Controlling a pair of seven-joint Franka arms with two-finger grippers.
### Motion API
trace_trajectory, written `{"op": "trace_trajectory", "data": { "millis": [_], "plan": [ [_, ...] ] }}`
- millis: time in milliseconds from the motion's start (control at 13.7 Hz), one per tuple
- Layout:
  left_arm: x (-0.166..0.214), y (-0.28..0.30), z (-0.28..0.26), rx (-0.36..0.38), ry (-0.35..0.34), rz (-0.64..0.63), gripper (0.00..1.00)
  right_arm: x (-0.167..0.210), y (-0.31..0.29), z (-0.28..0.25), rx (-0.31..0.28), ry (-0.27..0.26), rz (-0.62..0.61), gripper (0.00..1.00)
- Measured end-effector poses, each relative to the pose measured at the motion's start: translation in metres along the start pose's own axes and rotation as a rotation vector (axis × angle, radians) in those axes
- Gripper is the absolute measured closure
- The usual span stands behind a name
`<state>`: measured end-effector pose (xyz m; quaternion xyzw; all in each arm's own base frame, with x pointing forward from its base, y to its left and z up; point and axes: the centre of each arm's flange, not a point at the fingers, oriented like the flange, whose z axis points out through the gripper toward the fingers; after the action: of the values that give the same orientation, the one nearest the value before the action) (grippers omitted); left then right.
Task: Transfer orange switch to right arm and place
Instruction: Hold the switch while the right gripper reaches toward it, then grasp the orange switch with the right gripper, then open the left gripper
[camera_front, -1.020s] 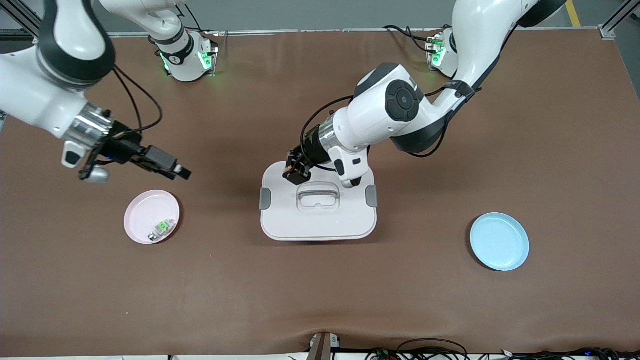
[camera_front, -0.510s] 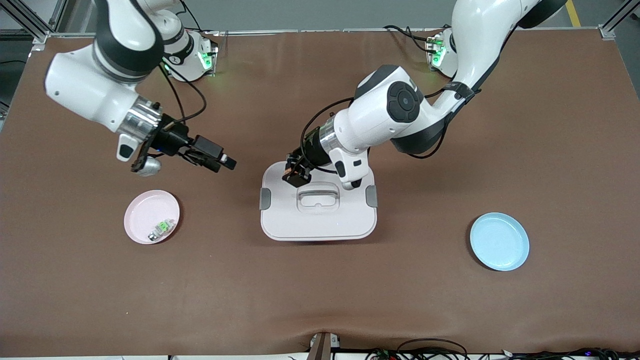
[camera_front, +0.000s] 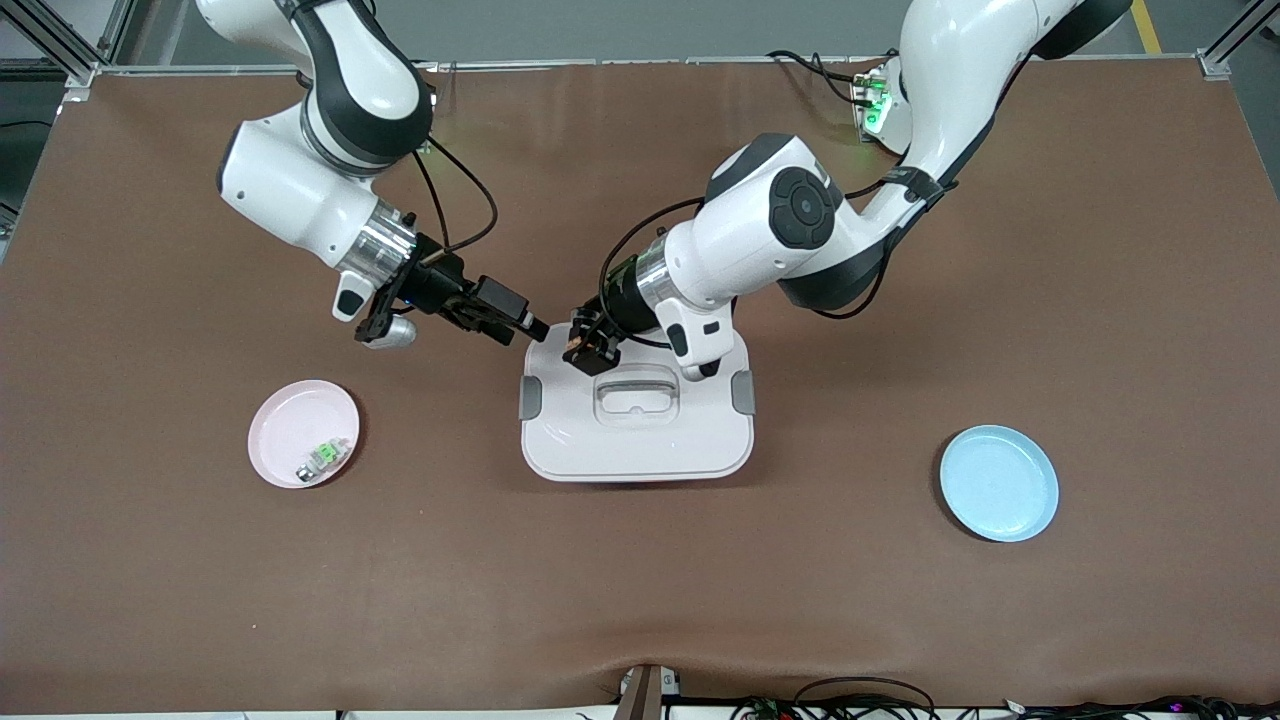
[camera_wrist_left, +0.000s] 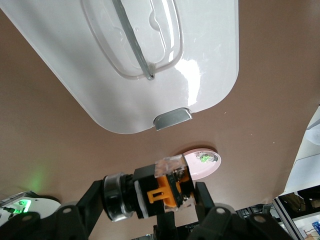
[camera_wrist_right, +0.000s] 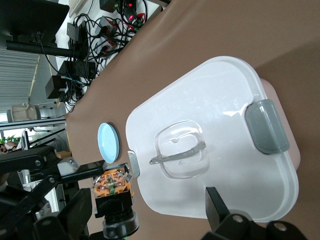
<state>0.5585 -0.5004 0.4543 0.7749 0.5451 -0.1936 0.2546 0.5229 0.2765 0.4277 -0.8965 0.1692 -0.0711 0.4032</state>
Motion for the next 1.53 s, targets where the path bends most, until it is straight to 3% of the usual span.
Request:
{"op": "trace_trajectory", "data": {
  "millis": [510, 656, 948, 1531],
  "plan": [
    [0.002, 0.0, 0.001, 0.001, 0.001, -0.002, 0.22, -0.011, -0.028, 0.018, 0.02, -0.024, 0.015, 0.0],
    [0.002, 0.0, 0.001, 0.002, 0.001, -0.002, 0.22, -0.016, -0.038, 0.032, -0.026, -0.034, -0.03, 0.0],
    [0.003, 0.001, 0.001, 0.001, 0.003, -0.003, 0.22, -0.011, -0.067, 0.048, -0.197, -0.049, -0.082, 0.0],
    [0.005, 0.003, 0.0, -0.008, 0.004, -0.006, 0.22, -0.004, -0.072, 0.049, -0.22, -0.066, -0.09, 0.0]
  ]
}}
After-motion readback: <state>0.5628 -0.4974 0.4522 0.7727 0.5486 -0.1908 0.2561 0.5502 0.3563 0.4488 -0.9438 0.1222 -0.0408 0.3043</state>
